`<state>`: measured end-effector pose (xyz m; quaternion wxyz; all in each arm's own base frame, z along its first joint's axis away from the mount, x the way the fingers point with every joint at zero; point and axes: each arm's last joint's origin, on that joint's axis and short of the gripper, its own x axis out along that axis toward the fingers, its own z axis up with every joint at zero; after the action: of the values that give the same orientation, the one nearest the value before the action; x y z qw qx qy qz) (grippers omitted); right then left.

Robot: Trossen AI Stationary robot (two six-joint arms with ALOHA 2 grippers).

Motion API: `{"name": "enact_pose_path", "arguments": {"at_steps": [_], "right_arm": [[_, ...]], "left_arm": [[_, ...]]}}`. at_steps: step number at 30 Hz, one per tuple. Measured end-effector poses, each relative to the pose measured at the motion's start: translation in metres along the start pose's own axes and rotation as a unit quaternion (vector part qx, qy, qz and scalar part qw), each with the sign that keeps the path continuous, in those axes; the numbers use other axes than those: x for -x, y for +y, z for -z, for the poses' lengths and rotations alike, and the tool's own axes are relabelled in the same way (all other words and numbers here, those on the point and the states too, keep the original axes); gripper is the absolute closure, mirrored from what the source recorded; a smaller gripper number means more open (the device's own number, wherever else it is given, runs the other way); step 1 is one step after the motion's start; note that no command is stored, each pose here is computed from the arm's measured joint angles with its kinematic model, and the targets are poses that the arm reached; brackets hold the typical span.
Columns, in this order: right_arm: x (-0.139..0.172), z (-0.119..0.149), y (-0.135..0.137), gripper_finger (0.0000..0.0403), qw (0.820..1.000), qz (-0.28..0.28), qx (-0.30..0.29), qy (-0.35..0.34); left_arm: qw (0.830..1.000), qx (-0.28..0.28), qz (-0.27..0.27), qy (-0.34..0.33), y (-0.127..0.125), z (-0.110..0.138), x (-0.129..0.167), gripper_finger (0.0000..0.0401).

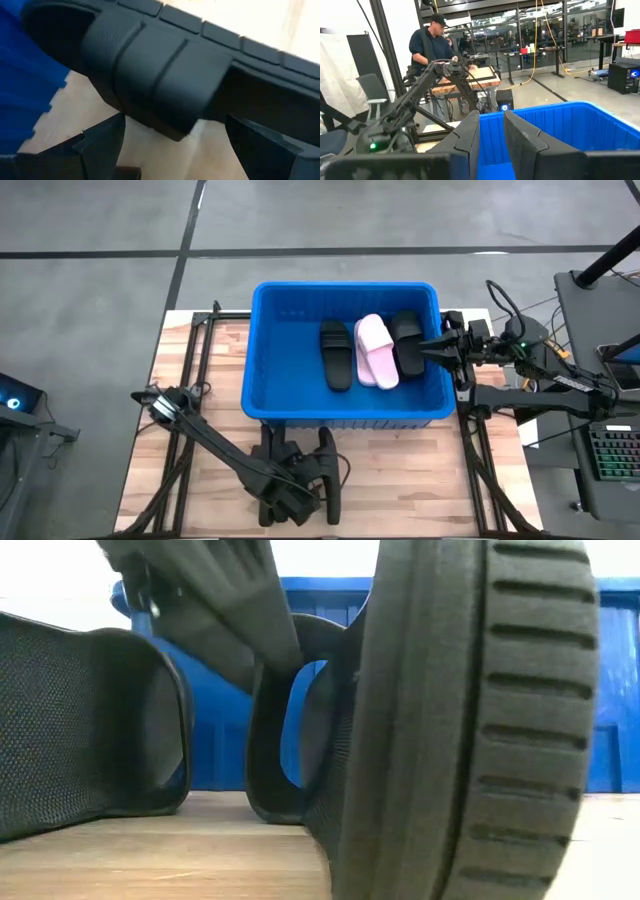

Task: Pick and place slides into bin
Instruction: Put the black slide into the blue bin

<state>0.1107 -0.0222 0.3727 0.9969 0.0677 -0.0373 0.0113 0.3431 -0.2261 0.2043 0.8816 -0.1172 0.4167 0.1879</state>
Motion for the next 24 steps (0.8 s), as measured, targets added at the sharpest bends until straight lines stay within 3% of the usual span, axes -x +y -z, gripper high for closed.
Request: {"name": "enact_pose_path", "arguments": {"at_steps": [14, 19, 24], "right_arm": [[0.000, 0.000, 0.000, 0.0325, 1.000, 0.000, 0.002, 0.000], [0.000, 0.000, 0.000, 0.0333, 1.000, 0.000, 0.002, 0.000], [0.000, 0.000, 0.000, 0.0332, 1.000, 0.000, 0.011, 0.000]], "left_arm": [[0.999, -0.003, -0.039, 0.009, 0.014, -0.011, -0.024, 0.0088], [0.999, -0.010, -0.042, 0.012, 0.018, -0.015, -0.027, 0.0140], [0.999, -0.001, -0.042, 0.009, 0.019, -0.020, -0.028, 0.0229]]}}
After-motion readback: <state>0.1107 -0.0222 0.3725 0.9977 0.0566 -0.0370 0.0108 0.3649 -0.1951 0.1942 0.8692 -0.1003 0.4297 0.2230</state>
